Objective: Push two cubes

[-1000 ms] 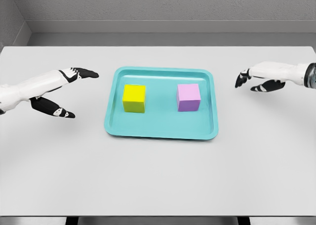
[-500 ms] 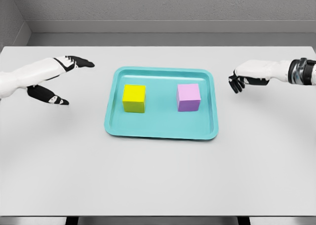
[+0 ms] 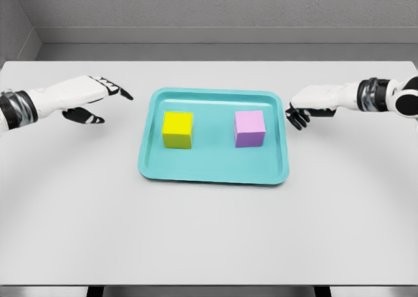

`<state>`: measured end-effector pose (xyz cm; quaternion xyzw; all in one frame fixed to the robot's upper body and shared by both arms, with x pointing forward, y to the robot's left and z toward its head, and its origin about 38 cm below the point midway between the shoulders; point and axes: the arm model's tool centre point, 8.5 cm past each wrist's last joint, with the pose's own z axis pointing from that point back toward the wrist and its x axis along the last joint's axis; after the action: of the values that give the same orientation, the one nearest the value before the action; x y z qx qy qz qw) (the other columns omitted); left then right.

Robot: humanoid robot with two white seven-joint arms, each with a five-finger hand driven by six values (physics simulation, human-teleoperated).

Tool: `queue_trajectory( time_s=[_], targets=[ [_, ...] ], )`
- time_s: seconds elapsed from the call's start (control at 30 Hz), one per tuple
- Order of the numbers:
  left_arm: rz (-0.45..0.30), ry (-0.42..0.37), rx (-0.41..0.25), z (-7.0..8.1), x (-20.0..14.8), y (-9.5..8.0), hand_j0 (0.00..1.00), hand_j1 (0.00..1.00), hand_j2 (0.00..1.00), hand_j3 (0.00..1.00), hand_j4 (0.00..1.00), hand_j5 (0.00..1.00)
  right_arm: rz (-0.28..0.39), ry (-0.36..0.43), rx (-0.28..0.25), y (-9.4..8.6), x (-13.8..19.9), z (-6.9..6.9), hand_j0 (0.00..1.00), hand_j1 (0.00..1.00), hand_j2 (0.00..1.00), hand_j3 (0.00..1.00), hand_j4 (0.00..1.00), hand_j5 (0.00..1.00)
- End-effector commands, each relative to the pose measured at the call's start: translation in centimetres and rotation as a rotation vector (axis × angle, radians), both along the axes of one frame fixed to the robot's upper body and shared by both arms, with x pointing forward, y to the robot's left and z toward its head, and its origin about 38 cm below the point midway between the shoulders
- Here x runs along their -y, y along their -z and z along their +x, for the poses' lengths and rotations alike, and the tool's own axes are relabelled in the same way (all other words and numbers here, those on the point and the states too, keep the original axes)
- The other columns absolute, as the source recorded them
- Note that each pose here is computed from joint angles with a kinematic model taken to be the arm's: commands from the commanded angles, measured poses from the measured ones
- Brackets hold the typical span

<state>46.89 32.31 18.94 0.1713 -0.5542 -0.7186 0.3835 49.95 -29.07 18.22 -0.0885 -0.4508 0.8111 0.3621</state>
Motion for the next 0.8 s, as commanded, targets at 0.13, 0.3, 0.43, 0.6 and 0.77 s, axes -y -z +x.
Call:
queue_trajectory(
  time_s=[0.13,0.3,0.43,0.6,0.77],
  targets=[
    [-0.044,0.022,-0.036,0.3,2.8,2.1,0.69,0.69,0.69,0.69,0.69,0.69,-0.028,-0.022,-0.009,0.2,-0.6,0.0,0.13,0.13,0.13,0.13,0.13,0.13],
    [-0.038,0.014,-0.047,0.3,2.6,2.6,0.69,0.69,0.69,0.69,0.69,0.69,-0.054,-0.053,-0.007,0.4,-1.6,0.0,0.13,0.13,0.13,0.13,0.13,0.13],
    [-0.038,0.014,-0.048,0.3,2.7,2.7,0.69,0.69,0.69,0.69,0.69,0.69,-0.064,-0.082,-0.009,0.5,-2.8,0.1,0.13,0.13,0.13,0.13,0.13,0.13],
    [-0.023,0.012,-0.049,0.7,3.1,2.9,0.68,0.68,0.68,0.68,0.68,0.68,-0.073,-0.093,-0.012,0.6,-3.2,0.0,0.13,0.13,0.13,0.13,0.13,0.13],
    [-0.027,0.022,-0.048,0.8,3.9,3.1,0.67,0.67,0.67,0.67,0.67,0.67,-0.079,-0.097,-0.019,0.9,-3.2,-0.1,0.13,0.13,0.13,0.13,0.13,0.13]
  ],
)
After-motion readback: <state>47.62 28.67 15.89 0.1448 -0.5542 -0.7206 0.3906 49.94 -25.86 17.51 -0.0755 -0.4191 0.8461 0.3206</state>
